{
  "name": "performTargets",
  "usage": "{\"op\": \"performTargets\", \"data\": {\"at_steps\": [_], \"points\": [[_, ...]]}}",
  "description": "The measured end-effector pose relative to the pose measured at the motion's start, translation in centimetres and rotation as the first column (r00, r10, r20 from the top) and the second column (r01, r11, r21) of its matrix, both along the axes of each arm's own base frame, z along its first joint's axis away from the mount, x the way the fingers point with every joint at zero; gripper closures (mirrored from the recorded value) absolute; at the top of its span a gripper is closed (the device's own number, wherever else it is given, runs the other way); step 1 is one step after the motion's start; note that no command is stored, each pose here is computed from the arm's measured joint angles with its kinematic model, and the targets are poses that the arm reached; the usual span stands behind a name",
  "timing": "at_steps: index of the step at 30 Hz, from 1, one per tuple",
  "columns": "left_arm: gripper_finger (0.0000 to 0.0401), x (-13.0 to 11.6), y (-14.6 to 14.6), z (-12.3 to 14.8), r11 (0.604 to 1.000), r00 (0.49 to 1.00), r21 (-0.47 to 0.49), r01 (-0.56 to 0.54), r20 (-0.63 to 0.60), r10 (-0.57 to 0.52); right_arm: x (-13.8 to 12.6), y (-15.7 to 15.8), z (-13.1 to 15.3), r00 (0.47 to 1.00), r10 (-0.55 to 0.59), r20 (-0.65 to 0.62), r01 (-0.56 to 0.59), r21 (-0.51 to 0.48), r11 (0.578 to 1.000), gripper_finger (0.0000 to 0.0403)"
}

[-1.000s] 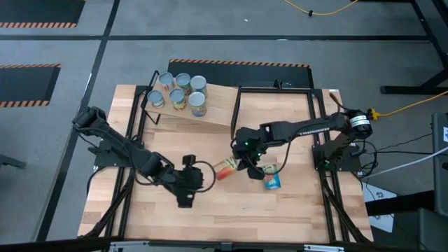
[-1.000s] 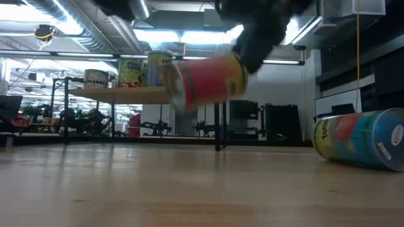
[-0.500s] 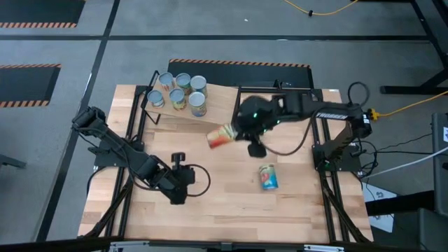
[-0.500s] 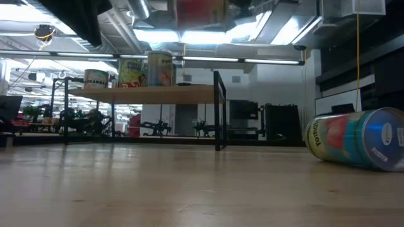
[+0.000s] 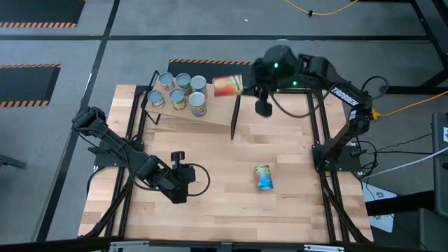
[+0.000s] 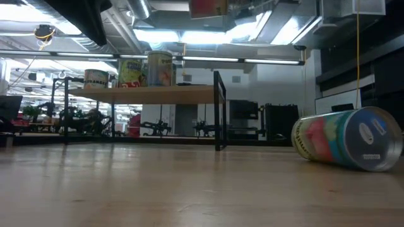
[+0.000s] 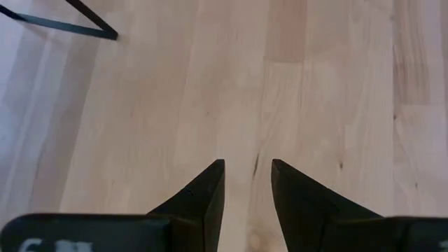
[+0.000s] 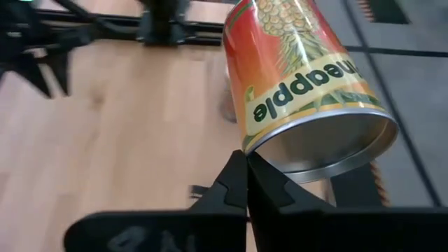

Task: Pick and place cans onto a shelf
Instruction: Put the canned pineapple on the shelf

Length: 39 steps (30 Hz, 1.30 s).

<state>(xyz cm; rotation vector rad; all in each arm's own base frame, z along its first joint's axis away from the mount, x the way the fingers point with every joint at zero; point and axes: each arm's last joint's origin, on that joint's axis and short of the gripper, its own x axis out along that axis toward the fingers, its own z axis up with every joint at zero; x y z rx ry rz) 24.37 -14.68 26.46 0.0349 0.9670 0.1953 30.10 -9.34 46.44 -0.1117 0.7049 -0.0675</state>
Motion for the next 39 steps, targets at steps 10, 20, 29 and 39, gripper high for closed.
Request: {"op": "performTargets", "data": {"at_steps": [10,20,29,39], "points": [[0.029,1.0,1.8,0.0,0.997,0.997,0.012,-0.076,0.008,0.076,1.2,-5.5,-1.8,0.992,-0.058,-0.112,0.055,-0.036,0.998,0.0403],[0.029,1.7,3.2,0.0,0.993,0.993,0.005,-0.119,-0.001,0.119,3.9,-8.8,-6.6,0.93,-0.097,-0.354,0.091,-0.034,0.995,0.0403],[0.029,1.6,3.1,0.0,0.993,0.993,0.004,-0.116,-0.001,0.116,4.4,-9.0,-8.2,0.899,-0.076,-0.43,0.084,0.0,0.996,0.0402],[0.029,1.9,3.7,0.1,0.986,0.986,0.051,-0.161,0.038,0.159,4.6,-8.2,-8.5,0.886,-0.05,-0.461,0.063,0.015,0.998,0.0402]]}}
